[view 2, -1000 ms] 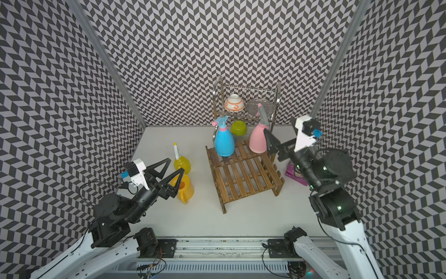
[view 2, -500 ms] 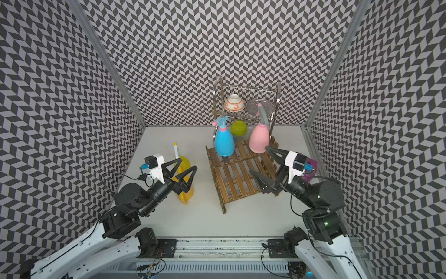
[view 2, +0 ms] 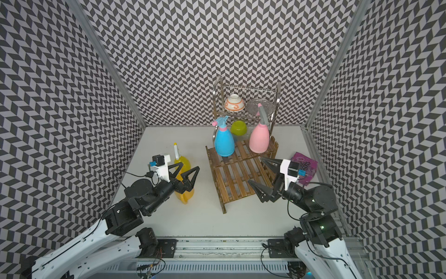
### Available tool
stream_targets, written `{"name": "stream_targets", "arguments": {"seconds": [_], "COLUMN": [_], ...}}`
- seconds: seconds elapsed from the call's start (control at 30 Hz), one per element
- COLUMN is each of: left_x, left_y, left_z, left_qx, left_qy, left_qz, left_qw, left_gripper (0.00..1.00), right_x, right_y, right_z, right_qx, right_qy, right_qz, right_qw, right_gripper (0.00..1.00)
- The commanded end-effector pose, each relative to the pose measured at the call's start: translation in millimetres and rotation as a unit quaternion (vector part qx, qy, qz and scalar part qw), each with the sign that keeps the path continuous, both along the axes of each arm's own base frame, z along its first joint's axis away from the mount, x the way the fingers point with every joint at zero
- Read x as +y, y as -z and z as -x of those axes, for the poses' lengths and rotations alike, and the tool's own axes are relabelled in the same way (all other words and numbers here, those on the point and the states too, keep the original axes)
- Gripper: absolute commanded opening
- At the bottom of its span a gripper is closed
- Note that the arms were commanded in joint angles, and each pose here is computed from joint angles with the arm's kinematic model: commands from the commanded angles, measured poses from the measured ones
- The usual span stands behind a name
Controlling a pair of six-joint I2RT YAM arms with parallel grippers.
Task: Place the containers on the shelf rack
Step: 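Pick up a container from the center of the board.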
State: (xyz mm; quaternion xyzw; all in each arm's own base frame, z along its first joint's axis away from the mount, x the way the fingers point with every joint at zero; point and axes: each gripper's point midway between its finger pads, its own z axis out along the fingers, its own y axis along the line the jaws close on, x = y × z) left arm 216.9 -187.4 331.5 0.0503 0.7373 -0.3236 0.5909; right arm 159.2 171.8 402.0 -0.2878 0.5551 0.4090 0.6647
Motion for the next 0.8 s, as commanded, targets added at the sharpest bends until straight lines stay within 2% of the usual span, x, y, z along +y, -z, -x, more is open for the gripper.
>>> {"name": "stream_targets", "arguments": {"seconds": [0.0, 0.17, 0.33, 0.4, 0.5, 0.63, 0.77], "left_x": [5, 7, 9, 10, 16, 37, 51], "left_y": [3, 15, 20, 22, 29, 48, 64], "left_z": [0, 0, 1, 1, -1, -12, -25], "left_qx": [0.007, 0.018, 0.023, 0.025, 0.032, 0.087, 0.142], "left_qy": [-0.009, -0.013, -0.013, -0.014, -0.030, -0.081, -0.098], "left_qz": [0.004, 0.000, 0.005, 0.003, -0.011, -0.037, -0.056], "left_qw": [1.000, 1.000, 1.000, 1.000, 0.999, 0.992, 0.983], "left_gripper": [1.00, 1.00, 1.00, 1.00, 1.00, 1.00, 1.00], "right_x": [-6, -21, -49, -53, -44, -16, -1], "right_y": [1, 18, 28, 33, 42, 48, 52], "right_z": [-5, -22, -32, -33, -33, -18, -2], "right_qx": [-0.001, 0.039, 0.059, 0.068, 0.085, 0.087, 0.087], "right_qy": [0.027, 0.093, 0.178, 0.191, 0.165, 0.069, -0.008], "right_qz": [0.000, -0.002, -0.027, -0.032, -0.023, -0.006, -0.017], "right_qw": [1.000, 0.995, 0.982, 0.979, 0.982, 0.994, 0.996], "right_gripper": [1.00, 1.00, 1.00, 1.00, 1.00, 0.98, 0.98]}}
